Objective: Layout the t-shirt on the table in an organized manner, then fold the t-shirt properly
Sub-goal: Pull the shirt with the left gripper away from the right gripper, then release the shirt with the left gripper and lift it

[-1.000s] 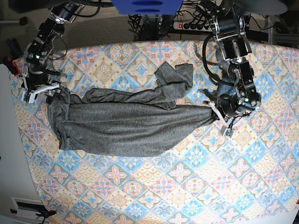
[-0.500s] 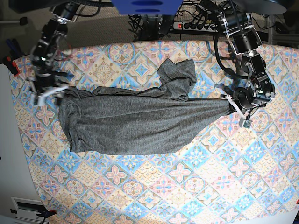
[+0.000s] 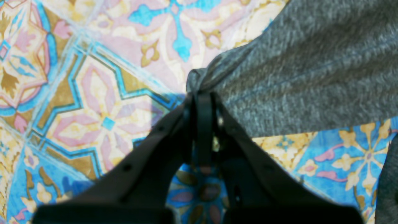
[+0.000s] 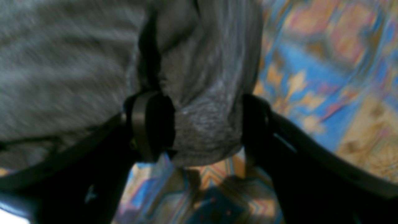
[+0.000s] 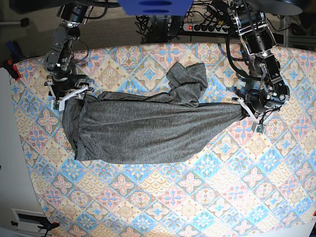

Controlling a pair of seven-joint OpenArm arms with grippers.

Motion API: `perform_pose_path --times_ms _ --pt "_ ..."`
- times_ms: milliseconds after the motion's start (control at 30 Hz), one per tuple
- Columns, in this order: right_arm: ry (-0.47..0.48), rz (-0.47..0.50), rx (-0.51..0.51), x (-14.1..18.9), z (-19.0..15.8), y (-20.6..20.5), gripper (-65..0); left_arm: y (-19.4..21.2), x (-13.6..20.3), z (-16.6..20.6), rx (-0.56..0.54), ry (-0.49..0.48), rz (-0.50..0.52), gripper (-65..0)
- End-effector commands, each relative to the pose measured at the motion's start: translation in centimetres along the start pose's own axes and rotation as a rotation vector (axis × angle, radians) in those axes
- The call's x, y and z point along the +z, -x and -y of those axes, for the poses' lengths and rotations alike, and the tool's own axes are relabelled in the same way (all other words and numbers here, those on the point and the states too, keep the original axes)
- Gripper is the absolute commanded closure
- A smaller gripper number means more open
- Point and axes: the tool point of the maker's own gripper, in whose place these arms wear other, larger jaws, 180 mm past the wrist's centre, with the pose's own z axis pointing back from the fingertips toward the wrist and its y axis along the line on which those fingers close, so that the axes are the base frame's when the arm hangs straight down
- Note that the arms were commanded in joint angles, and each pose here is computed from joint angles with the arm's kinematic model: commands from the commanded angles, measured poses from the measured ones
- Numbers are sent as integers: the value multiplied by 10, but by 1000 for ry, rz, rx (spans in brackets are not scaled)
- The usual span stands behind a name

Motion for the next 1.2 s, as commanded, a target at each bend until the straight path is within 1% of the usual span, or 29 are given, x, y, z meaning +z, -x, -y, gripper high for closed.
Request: perform_pose_path --times_ms 0,33,133,167,200,233,333,400,433,467,533,567,700,767,833,867,967,1167 --pt "5 -29 -1 -3 5 5 -373 -14 6 -9 -7 -21 34 0" --pt "3 -23 -11 -7 5 5 -373 -14 7 -12 -10 -27 33 0" --pt "-1 50 -26 -17 3 -15 -371 -8 8 -15 -14 -33 20 0" --pt "4 62 -25 -18 6 -19 -368 -5 8 -15 -14 -34 15 0" --pt "18 65 -22 -18 15 -20 -349 -5 8 -16 -15 -35 13 0" --pt "30 67 -26 -18 21 -21 -314 -5 8 -16 -16 -36 13 0" --pt "77 55 -64 -15 43 -13 -161 -4 9 -17 -16 -37 11 0" --pt "127 101 -97 -12 66 -32 -53 3 11 -22 -23 -48 -6 0" --pt "149 132 -122 -11 75 -45 -11 5 11 -23 -24 -49 -9 0" --pt "165 166 -141 -10 83 -58 0 6 11 -23 -24 -49 -11 0" --pt "199 203 -175 -7 99 -75 0 6 11 -23 -25 -50 -11 0" --pt "215 195 -182 -6 108 -74 0 6 11 -23 -25 -50 -11 0" --pt "232 107 -212 -13 125 -44 0 6 11 -23 -25 -50 -13 0" --pt "235 108 -221 -18 132 -51 -9 6 11 -23 -25 -50 -13 0" --pt "239 141 -234 -23 140 -72 -33 6 11 -23 -25 -50 -13 0" --pt "245 150 -249 -23 144 -75 -44 6 11 -23 -25 -50 -13 0" --pt "270 153 -294 -19 156 -70 -85 6 11 -23 -25 -50 -13 0" --pt "273 174 -272 -14 156 -80 -243 7 10 -21 -21 -47 -14 0"
